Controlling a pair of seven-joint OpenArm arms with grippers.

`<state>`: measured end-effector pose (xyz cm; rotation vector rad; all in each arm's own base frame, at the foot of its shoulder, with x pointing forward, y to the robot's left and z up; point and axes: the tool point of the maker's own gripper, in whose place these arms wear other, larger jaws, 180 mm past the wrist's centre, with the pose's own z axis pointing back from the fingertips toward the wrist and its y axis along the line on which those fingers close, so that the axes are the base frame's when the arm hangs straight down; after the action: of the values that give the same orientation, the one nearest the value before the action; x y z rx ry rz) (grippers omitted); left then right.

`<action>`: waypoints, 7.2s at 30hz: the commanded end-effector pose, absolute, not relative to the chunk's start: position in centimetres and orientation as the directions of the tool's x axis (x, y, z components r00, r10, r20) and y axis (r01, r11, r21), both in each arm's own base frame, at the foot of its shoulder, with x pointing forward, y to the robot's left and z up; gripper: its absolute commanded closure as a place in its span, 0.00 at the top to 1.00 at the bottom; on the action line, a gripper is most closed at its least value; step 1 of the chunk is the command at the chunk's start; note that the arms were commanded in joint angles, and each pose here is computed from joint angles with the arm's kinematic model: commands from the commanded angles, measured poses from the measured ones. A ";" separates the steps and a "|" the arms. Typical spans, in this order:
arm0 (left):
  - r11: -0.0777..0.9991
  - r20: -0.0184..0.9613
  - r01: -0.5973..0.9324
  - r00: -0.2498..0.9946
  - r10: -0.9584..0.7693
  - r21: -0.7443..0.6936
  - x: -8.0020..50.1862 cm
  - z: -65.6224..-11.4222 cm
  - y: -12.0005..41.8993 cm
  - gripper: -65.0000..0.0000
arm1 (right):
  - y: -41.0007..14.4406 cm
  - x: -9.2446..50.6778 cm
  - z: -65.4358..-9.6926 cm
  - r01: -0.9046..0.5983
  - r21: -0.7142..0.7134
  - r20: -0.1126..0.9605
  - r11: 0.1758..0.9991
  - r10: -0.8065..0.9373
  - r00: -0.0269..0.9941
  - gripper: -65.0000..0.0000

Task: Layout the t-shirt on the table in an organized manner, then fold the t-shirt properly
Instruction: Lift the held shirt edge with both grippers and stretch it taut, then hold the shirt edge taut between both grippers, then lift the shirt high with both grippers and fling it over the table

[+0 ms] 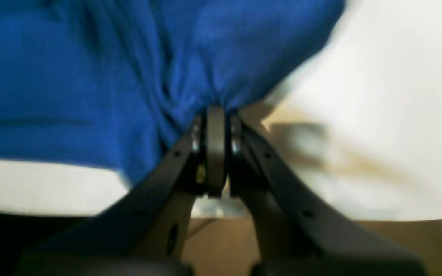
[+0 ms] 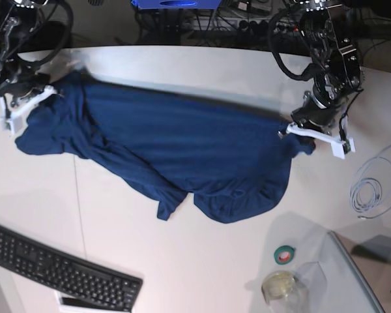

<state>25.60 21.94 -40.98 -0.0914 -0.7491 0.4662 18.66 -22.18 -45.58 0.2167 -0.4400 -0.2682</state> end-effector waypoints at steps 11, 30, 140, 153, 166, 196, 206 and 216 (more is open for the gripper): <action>0.877 0.576 -0.429 0.669 0.470 -0.217 21.8 -45.3 22.4 0.00 | -21.3 18.7 -46.8 0.178 0.278 0.406 0.944 -0.284 0.869 0.07; 0.877 0.572 -0.430 0.673 0.469 -0.214 21.5 -45.4 22.4 0.00 | -13.3 25.0 -43.7 -0.310 -0.095 0.551 0.946 0.309 0.775 0.47; 0.928 0.728 -0.354 0.606 0.322 -0.115 24.8 -39.4 23.4 0.00 | -28.9 16.6 -43.1 0.307 0.106 0.343 0.946 -0.324 0.881 0.00; 0.985 0.838 -0.085 0.516 0.175 -0.153 40.6 -33.6 14.7 0.00 | -25.9 36.3 -34.2 -0.060 0.028 0.622 0.998 0.029 0.782 0.00; 0.997 0.947 0.013 0.312 0.072 -0.080 57.5 -18.1 11.5 0.00 | -30.1 50.9 -17.3 -0.130 -0.136 0.836 0.982 0.184 0.517 0.00; 0.988 0.859 -0.103 0.488 0.155 -0.119 38.3 -30.9 17.4 0.00 | -28.4 31.5 -30.6 -0.044 -0.185 0.710 0.982 0.165 0.684 0.00; 0.989 0.726 -0.127 0.674 0.138 -0.070 30.7 -38.9 18.2 0.00 | -25.1 26.0 -40.3 -0.046 0.009 0.627 0.999 0.031 0.778 0.00; 0.990 0.748 -0.122 0.650 0.131 -0.067 31.3 -37.8 18.4 0.00 | -25.9 25.9 -40.3 -0.028 0.006 0.635 1.000 0.017 0.773 0.00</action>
<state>30.26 18.05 -39.33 -0.0198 -0.7935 0.1500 24.73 -24.96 -41.92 0.0401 -0.6260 0.0220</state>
